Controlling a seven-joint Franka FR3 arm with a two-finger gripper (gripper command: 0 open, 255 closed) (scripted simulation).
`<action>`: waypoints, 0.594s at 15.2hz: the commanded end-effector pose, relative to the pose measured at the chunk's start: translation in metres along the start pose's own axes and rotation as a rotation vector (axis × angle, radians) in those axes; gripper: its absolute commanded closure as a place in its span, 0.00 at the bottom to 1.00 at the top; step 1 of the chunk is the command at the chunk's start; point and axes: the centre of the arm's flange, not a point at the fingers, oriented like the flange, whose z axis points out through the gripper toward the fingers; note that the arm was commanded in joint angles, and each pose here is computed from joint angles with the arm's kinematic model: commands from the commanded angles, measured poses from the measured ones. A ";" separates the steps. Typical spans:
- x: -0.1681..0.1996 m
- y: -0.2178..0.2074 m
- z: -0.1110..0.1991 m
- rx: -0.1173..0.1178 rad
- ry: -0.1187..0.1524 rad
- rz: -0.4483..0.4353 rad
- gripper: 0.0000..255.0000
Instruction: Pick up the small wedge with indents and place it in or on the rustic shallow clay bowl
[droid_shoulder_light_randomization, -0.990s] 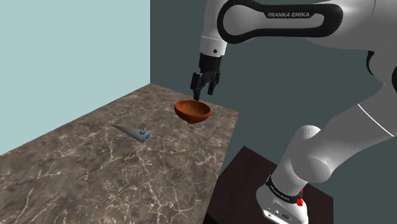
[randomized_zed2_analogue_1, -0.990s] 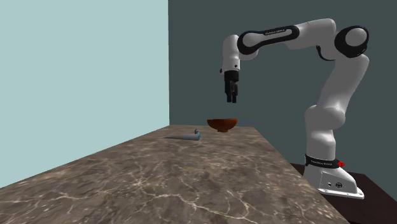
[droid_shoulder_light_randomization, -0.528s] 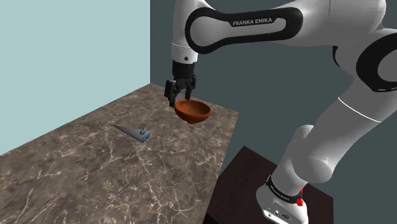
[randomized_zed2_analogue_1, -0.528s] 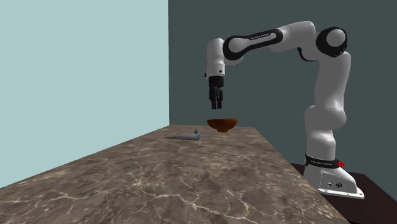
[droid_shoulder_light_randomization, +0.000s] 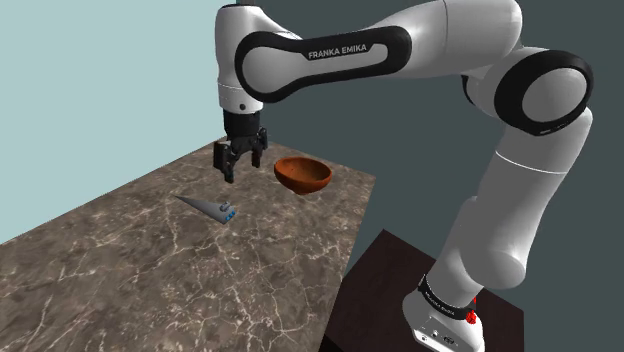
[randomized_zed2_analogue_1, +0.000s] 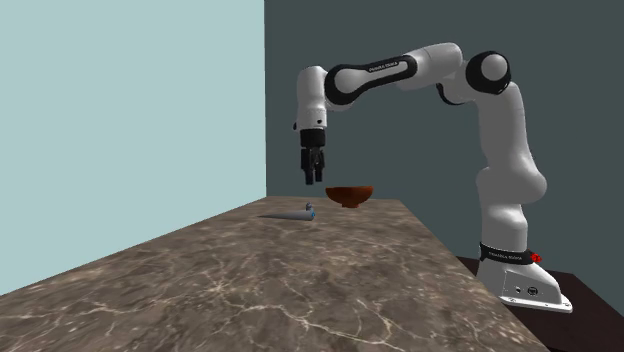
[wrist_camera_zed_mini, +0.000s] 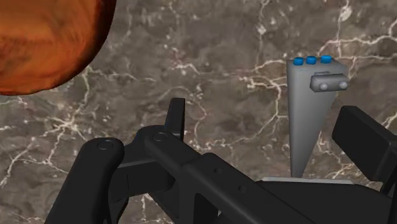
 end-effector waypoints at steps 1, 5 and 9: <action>0.019 -0.021 0.008 -0.007 0.000 -0.021 0.00; 0.053 -0.060 0.026 -0.022 0.000 -0.063 0.00; 0.070 -0.080 0.040 -0.030 0.000 -0.085 0.00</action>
